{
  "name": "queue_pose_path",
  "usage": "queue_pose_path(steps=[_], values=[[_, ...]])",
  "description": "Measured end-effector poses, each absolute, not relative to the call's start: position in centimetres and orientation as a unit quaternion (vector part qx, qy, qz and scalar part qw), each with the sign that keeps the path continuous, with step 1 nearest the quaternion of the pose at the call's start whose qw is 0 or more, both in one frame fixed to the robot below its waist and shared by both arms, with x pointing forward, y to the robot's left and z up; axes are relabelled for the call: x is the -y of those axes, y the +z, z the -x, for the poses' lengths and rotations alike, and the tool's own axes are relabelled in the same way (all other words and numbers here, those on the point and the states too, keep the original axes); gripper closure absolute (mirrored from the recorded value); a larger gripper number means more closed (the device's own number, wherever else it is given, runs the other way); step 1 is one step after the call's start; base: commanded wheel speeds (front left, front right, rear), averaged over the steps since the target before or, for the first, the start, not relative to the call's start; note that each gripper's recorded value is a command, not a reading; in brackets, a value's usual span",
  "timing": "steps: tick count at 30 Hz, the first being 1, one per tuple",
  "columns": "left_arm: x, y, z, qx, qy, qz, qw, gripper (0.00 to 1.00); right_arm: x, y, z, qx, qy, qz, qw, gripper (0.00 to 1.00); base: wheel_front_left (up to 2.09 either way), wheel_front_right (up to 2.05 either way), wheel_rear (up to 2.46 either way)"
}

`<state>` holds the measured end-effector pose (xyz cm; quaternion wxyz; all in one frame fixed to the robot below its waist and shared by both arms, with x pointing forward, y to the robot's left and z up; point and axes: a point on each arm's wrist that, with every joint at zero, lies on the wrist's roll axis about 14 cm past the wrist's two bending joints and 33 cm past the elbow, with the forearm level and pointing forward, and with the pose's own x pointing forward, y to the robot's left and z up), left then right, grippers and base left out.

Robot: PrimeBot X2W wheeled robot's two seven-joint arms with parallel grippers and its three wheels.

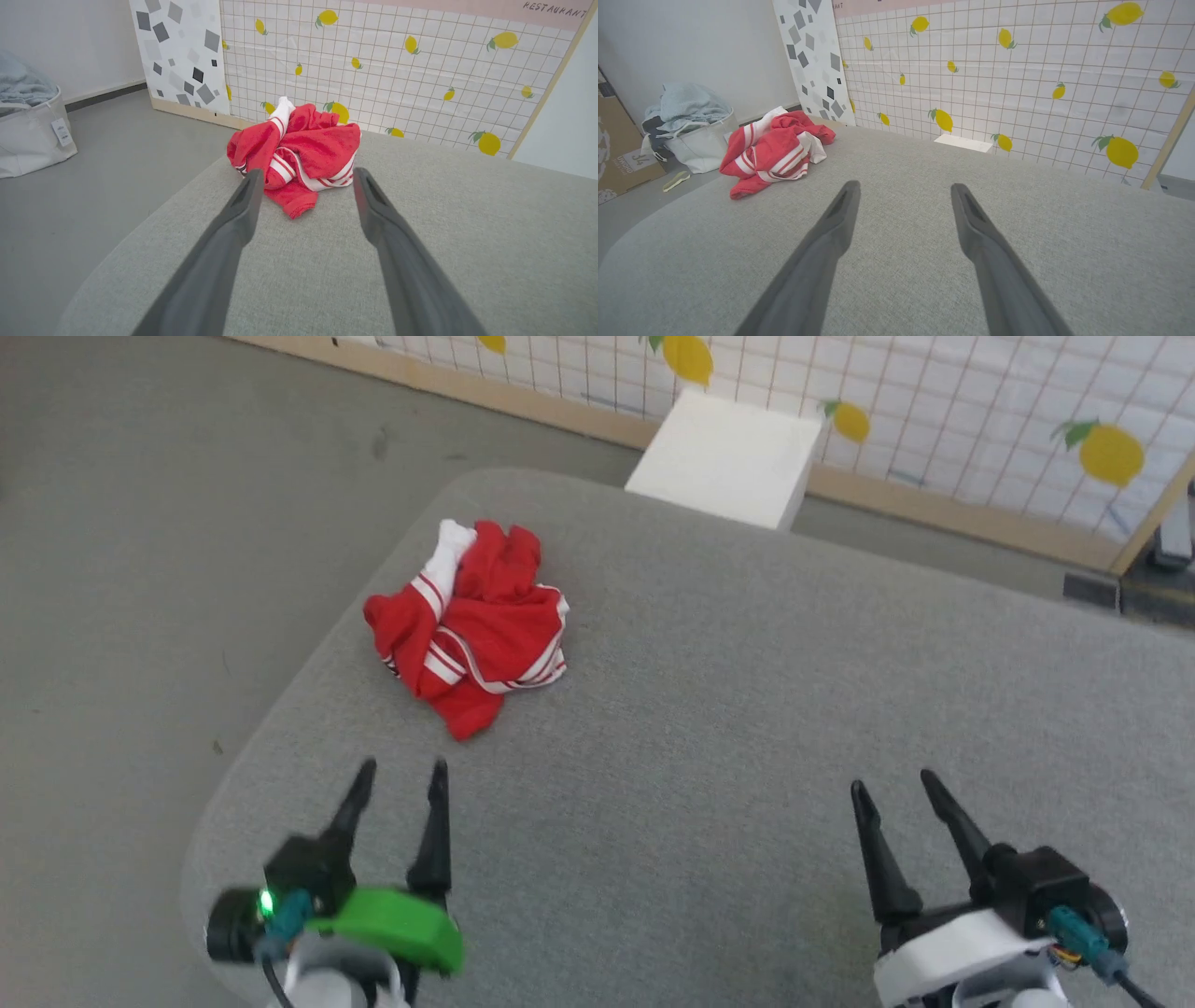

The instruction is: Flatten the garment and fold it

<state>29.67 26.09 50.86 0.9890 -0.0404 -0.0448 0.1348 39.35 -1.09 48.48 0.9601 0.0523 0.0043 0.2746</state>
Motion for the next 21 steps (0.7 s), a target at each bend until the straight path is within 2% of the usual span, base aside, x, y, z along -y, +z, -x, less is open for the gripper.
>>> queue_pose_path(steps=[6,10,16,21], values=[[-27.5,53.8,-36.1,0.045,0.083,-0.006,0.995,0.0,2.1,47.8,-41.2,-0.009,0.257,-0.042,0.965,0.0,0.0,0.0,0.0],[-28.7,55.1,-40.8,0.014,0.055,-0.053,0.997,0.0,3.2,47.0,-42.5,-0.015,0.239,-0.04,0.97,0.0,0.0,0.0,0.0],[-30.7,52.1,-46.4,-0.124,0.034,-0.069,0.989,0.0,5.5,45.2,-44.3,-0.029,0.205,-0.04,0.977,0.0,0.0,0.0,0.0],[-32.7,47.5,-48.5,-0.268,0.031,-0.06,0.961,0.0,7.6,43.0,-45.0,-0.051,0.175,-0.04,0.982,0.0,0.0,0.0,0.0]])
